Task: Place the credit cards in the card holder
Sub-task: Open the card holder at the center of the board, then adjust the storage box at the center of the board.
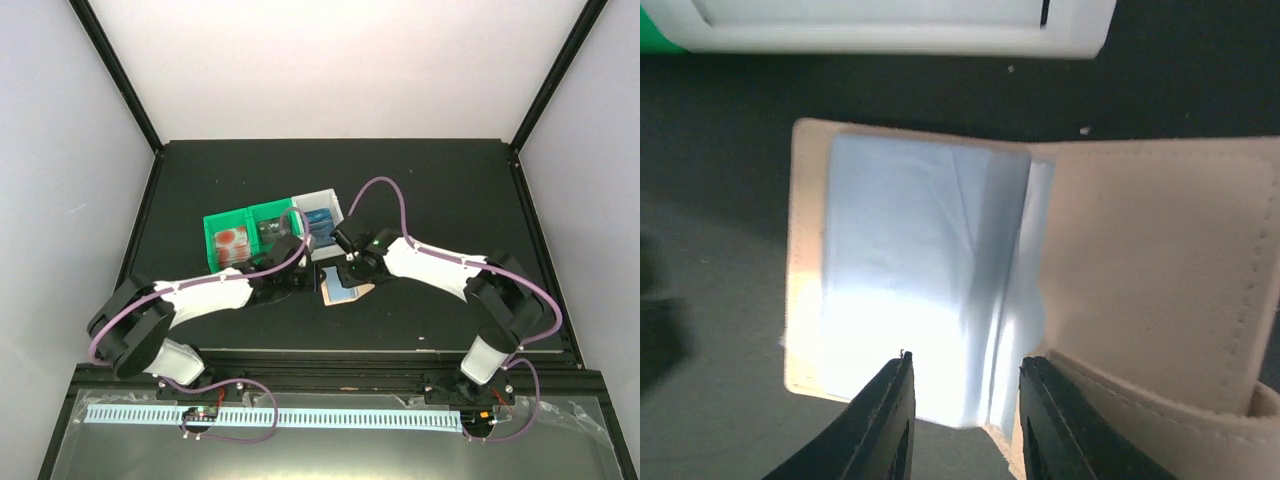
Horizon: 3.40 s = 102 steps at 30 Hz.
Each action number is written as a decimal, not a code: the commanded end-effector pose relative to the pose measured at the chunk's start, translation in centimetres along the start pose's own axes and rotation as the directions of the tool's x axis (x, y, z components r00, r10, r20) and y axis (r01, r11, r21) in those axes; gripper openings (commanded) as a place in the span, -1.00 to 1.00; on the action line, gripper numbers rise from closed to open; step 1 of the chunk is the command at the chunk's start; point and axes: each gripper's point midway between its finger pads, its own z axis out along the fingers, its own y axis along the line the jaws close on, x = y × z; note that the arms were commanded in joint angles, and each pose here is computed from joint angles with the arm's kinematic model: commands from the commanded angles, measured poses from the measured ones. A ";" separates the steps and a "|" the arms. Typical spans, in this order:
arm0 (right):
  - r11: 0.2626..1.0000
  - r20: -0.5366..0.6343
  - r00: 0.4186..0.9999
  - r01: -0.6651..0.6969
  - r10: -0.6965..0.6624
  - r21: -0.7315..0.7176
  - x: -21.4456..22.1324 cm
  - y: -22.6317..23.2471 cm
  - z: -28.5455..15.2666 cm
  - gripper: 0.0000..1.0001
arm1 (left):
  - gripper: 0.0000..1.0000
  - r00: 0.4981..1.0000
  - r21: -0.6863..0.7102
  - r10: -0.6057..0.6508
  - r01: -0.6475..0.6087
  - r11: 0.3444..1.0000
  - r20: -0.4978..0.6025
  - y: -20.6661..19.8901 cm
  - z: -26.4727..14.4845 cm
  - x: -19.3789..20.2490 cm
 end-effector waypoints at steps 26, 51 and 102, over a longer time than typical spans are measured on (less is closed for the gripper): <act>0.965 -0.123 0.989 0.106 -0.079 0.240 4.0 -3.6 5.9 0.13 | 0.11 0.758 -0.388 0.625 -0.527 0.756 0.187 1.7 -13.4 -13.5; 0.993 0.067 0.994 -0.084 0.089 -0.081 -5.1 1.2 2.5 -0.01 | 0.14 0.448 -0.334 0.815 -0.882 0.333 -0.368 9.8 -4.8 -14.9; 0.935 0.283 0.904 0.349 -0.321 -0.055 -12.2 8.4 5.0 -0.45 | 0.44 0.780 -0.321 0.620 -0.567 0.759 0.089 7.9 -14.5 -17.4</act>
